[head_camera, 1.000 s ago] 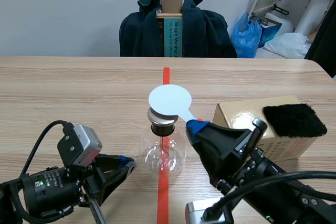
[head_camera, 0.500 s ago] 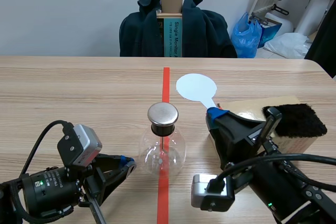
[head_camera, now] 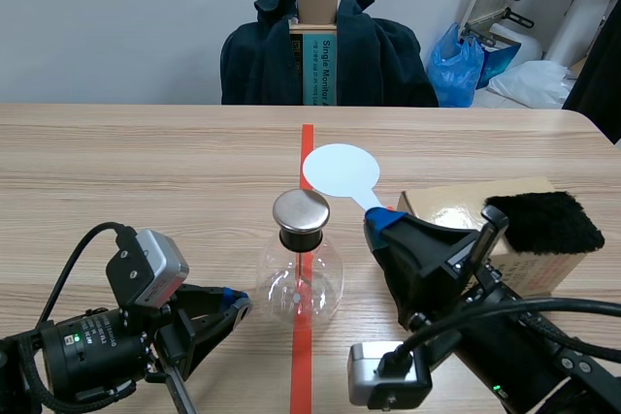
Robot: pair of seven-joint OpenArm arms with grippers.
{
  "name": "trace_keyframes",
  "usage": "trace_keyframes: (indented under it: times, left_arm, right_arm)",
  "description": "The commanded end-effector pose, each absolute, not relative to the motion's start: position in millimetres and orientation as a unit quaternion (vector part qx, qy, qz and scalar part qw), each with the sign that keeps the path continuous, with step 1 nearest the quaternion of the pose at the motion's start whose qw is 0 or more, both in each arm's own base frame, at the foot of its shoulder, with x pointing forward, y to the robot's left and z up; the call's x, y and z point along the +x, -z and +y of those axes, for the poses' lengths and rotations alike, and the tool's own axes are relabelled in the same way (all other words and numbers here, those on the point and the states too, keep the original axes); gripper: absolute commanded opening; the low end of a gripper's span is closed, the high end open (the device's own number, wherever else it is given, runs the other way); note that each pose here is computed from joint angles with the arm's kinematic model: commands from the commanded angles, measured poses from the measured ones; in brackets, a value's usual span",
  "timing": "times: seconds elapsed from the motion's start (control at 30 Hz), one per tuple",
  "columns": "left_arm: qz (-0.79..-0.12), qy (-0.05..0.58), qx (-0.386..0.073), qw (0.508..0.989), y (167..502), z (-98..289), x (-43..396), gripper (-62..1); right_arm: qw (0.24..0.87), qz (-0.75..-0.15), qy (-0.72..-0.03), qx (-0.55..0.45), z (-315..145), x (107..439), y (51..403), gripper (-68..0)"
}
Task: Do the electroscope experiment.
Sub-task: 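Move the plate toward and away from the electroscope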
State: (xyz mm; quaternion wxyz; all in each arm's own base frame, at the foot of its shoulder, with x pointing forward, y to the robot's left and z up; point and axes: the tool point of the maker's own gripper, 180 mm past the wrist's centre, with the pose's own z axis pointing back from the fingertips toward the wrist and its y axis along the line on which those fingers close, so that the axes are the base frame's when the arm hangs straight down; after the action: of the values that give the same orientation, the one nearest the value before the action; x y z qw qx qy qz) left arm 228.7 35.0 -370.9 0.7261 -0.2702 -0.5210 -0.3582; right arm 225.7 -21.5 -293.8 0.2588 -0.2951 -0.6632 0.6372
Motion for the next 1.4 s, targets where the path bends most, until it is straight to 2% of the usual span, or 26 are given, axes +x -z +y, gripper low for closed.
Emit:
trace_keyframes:
  times: [0.0,0.33,0.8,1.37]
  left_arm:
    - [-0.536,0.351,-0.276,0.716,361,32,233,-57.9]
    - [-0.536,0.351,-0.276,0.716,361,32,233,-57.9]
    - [-0.536,0.351,-0.276,0.716,361,32,234,-57.9]
    - [-0.536,0.351,-0.276,0.716,361,32,233,-57.9]
  right_arm:
    - [0.241,-0.675,-0.631,-0.297,-19,226,283,-66.9]
    - [0.187,-0.691,-0.652,-0.247,-1,204,285,-66.9]
    - [0.183,-0.693,-0.654,-0.243,1,202,285,-66.9]
    - [0.266,-0.665,-0.620,-0.321,-29,235,283,-66.9]
